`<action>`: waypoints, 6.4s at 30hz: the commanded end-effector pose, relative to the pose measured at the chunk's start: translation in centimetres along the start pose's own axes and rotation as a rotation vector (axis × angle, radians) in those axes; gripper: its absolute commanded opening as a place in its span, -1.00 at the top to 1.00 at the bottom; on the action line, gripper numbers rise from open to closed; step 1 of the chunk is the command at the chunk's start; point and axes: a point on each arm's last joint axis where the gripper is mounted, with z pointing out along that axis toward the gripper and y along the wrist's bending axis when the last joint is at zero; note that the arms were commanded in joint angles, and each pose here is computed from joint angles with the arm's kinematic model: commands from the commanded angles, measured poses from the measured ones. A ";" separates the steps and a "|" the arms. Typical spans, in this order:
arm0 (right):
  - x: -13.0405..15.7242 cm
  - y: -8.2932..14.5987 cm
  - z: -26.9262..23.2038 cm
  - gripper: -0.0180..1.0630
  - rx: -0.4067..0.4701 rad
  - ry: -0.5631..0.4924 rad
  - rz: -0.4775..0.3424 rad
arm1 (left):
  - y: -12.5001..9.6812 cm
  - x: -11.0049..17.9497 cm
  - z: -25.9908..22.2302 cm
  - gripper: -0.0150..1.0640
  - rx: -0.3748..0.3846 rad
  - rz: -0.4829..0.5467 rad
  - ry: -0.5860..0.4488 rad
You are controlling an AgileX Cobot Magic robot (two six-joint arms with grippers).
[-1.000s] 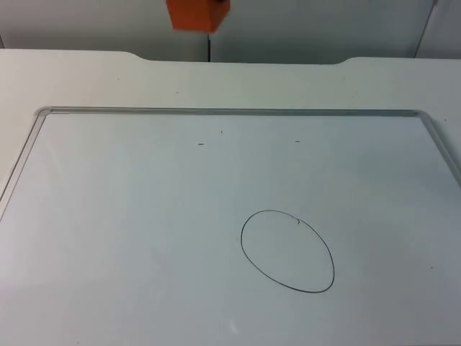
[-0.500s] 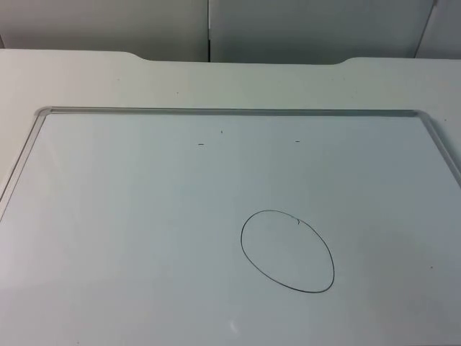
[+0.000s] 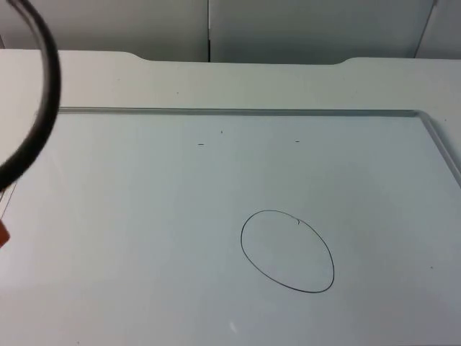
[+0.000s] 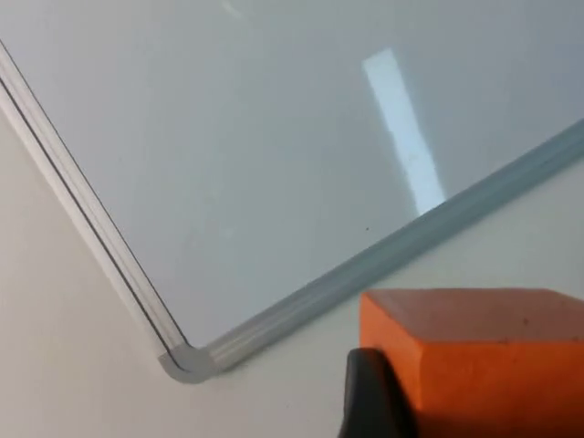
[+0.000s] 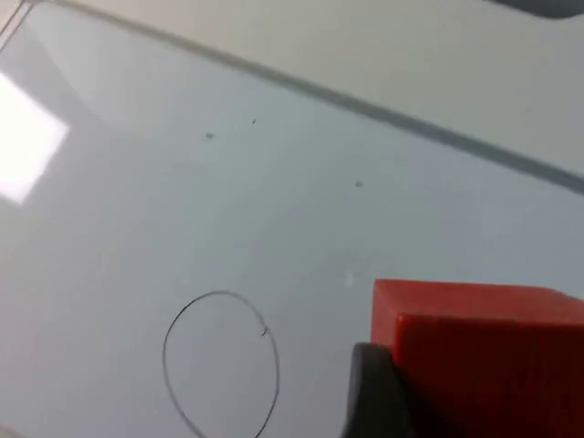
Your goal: Pick up one cube with the left hand and another cube with the right hand. First place the cube in the right hand at the target position, then stack the cube in the left hand on top.
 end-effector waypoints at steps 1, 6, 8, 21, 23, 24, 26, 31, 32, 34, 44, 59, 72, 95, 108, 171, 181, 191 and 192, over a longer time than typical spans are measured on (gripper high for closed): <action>-0.2 1.4 2.0 0.97 -0.029 0.049 -0.045 | -0.2 0.5 -0.3 0.55 0.015 -0.027 -0.053; -0.1 5.9 7.4 0.97 -0.037 0.159 -0.181 | -0.3 1.4 -0.9 0.55 0.016 -0.045 -0.090; 0.4 8.1 10.1 0.97 -0.062 0.200 -0.211 | -0.3 1.4 -1.0 0.55 0.018 -0.045 -0.095; 6.2 9.4 19.9 0.97 -0.075 0.315 -0.126 | -0.3 1.4 -1.0 0.55 0.018 -0.045 -0.095; 6.4 9.5 20.4 0.97 -0.075 0.317 -0.126 | -0.3 1.4 -1.0 0.55 0.018 -0.045 -0.097; 6.5 9.5 20.9 0.97 -0.074 0.316 -0.121 | -0.3 1.4 -1.0 0.55 0.018 -0.045 -0.101; 7.0 9.5 21.9 0.97 -0.067 0.339 -0.102 | -0.3 1.4 -1.0 0.55 0.018 -0.045 -0.103; 7.8 9.6 23.5 0.97 -0.059 0.369 -0.089 | -0.3 1.4 -1.0 0.55 0.018 -0.045 -0.105; 7.8 9.6 23.5 0.97 -0.059 0.369 -0.089 | -0.3 1.4 -1.0 0.55 0.018 -0.045 -0.105; 8.0 9.6 24.1 0.97 -0.058 0.362 -0.089 | -0.3 1.4 -1.0 0.55 0.018 -0.045 -0.105; 8.6 9.1 24.7 0.97 -0.003 0.399 -0.101 | -0.3 1.4 -1.0 0.55 0.018 -0.045 -0.105; 9.1 9.0 24.5 0.97 0.009 0.458 -0.093 | -0.3 1.3 -1.0 0.55 0.018 -0.045 -0.106; 9.1 9.1 24.5 0.86 0.003 0.459 -0.087 | -0.3 1.3 -1.0 0.55 0.019 -0.046 -0.108; -1.9 7.4 -2.7 -0.97 -0.068 -0.255 -0.197 | -0.6 -1.5 -2.3 0.55 0.030 -0.043 -0.159; 7.2 2.6 -23.1 -0.97 0.000 -0.740 -0.188 | -3.4 -10.9 0.9 0.55 0.192 0.119 -0.133; 11.3 0.9 -24.9 -0.97 0.078 -0.673 -0.158 | -14.2 -18.1 20.1 0.55 0.118 0.564 0.053; 11.4 0.9 -24.9 -0.97 0.073 -0.657 -0.151 | -14.6 -18.7 19.9 0.55 0.135 0.582 0.075; 11.5 0.9 -24.8 -0.97 0.073 -0.650 -0.150 | -14.5 -18.4 20.0 0.55 0.137 0.581 0.101; 11.5 1.0 -24.8 -0.97 0.068 -0.650 -0.150 | -14.5 -18.3 20.3 0.55 0.136 0.580 0.108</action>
